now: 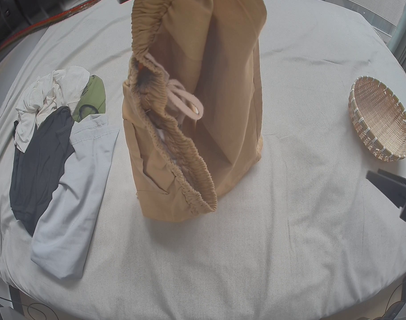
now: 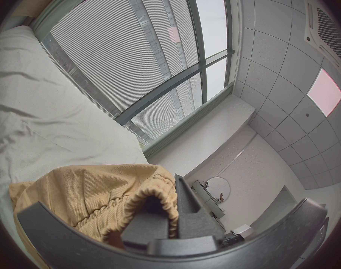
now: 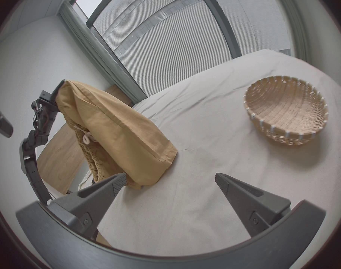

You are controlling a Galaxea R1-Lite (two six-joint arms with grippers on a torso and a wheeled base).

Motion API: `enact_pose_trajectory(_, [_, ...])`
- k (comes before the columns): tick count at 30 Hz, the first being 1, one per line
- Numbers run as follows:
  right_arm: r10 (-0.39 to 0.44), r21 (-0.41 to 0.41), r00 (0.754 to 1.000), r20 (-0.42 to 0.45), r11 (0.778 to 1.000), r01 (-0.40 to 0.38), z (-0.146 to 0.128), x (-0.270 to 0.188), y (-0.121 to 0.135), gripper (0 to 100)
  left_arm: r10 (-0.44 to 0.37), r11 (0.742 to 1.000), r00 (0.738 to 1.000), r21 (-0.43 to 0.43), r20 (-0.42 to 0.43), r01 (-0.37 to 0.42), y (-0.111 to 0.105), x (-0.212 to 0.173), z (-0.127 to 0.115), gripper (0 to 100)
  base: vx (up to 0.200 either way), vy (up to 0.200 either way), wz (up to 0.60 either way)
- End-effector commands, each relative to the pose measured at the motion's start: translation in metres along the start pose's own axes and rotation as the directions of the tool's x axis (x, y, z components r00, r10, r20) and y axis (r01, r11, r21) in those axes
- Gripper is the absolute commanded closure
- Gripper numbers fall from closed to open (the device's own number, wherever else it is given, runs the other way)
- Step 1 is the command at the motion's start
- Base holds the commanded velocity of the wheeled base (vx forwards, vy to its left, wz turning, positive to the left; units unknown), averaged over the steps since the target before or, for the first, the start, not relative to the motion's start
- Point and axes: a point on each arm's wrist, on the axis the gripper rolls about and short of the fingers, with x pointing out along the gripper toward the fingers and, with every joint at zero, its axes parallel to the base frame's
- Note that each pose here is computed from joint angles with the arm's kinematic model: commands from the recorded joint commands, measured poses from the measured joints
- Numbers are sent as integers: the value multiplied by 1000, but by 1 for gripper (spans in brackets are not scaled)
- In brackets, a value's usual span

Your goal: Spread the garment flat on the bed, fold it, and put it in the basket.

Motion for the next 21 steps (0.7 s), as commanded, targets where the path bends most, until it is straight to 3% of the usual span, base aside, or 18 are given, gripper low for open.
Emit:
enact_pose_trajectory(1, [25,47,989,-149,999,-19,-26,73,-13,0,-5,1000,1000,2,7,5,0,3,2,100,0,0,0])
enact_pose_trajectory(21, [85,46,979,-187,996,-78,-67,149,-19,0,-2,1000,1000,0,0,2,1,3,0,100,0,0,0])
